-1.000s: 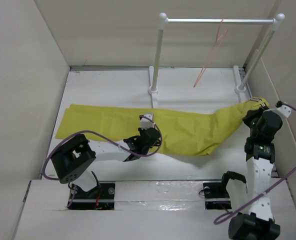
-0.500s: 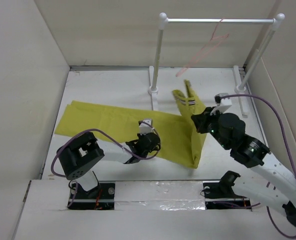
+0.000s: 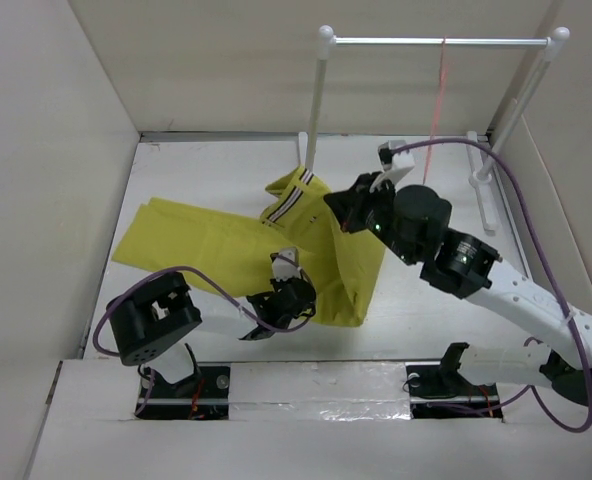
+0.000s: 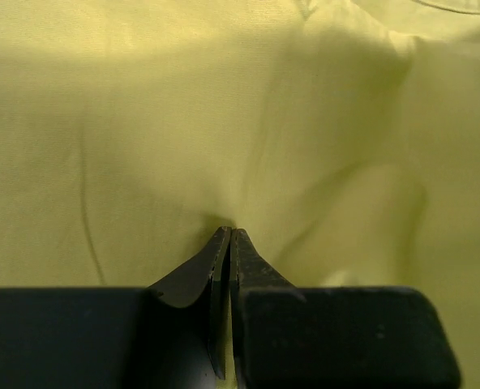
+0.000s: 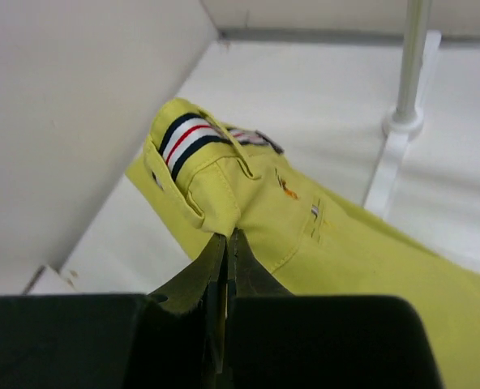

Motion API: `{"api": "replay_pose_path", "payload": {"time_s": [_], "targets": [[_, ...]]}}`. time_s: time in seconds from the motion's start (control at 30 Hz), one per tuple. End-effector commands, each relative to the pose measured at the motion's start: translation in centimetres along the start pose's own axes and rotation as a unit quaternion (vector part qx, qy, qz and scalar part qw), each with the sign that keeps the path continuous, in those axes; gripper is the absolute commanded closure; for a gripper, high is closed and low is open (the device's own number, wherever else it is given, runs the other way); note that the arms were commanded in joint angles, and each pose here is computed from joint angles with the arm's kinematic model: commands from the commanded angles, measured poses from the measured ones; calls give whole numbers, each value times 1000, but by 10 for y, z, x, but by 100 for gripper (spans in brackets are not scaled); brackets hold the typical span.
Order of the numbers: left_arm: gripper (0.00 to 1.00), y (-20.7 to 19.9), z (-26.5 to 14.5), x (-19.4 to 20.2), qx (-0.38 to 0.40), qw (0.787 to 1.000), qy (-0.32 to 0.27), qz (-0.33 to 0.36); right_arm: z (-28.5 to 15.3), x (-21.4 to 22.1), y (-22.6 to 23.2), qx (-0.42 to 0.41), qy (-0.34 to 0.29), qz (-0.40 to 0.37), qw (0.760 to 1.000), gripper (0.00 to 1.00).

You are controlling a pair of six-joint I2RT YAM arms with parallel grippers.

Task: Place the trousers on the hanger
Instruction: Fold the trousers at the center of the board.

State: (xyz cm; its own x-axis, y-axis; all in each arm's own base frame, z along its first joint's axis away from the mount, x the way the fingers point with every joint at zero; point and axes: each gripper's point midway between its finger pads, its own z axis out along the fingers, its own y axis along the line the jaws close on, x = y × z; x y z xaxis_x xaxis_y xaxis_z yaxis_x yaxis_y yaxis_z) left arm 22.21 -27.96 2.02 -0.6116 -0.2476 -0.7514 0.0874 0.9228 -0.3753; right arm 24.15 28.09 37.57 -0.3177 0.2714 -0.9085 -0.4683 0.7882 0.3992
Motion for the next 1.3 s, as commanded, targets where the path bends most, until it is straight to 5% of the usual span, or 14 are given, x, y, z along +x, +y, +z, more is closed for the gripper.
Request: {"api": "replay_pose_path", "payload": {"time_s": [0.0, 0.33, 0.57, 0.73, 0.83, 0.93, 1.07, 1.27], "targets": [[100, 12, -8, 35, -15, 998, 45, 32, -11, -127, 41, -73, -165, 68, 981, 100], [100, -33, -6, 66, 17, 995, 64, 73, -75, -215, 39, -105, -280, 100, 949, 100], [100, -109, 1, 47, 84, 991, 39, 93, -79, -221, 24, -75, -292, 92, 949, 100], [98, -111, -7, 18, 74, 993, 0, 92, -70, -211, 20, -72, -272, 74, 957, 100], [70, -94, -31, -18, 63, 995, -45, 68, -62, -205, 19, -67, -263, 63, 961, 100], [54, -64, -65, -73, 34, 993, -109, 21, -51, -197, 24, -73, -250, 57, 964, 100], [53, -37, -140, -162, 60, 975, -197, -87, -30, -187, 40, -88, -230, 49, 968, 100], [55, 17, -222, -234, 87, 944, -262, -181, 27, -154, 78, -96, -186, 33, 977, 100]]}}
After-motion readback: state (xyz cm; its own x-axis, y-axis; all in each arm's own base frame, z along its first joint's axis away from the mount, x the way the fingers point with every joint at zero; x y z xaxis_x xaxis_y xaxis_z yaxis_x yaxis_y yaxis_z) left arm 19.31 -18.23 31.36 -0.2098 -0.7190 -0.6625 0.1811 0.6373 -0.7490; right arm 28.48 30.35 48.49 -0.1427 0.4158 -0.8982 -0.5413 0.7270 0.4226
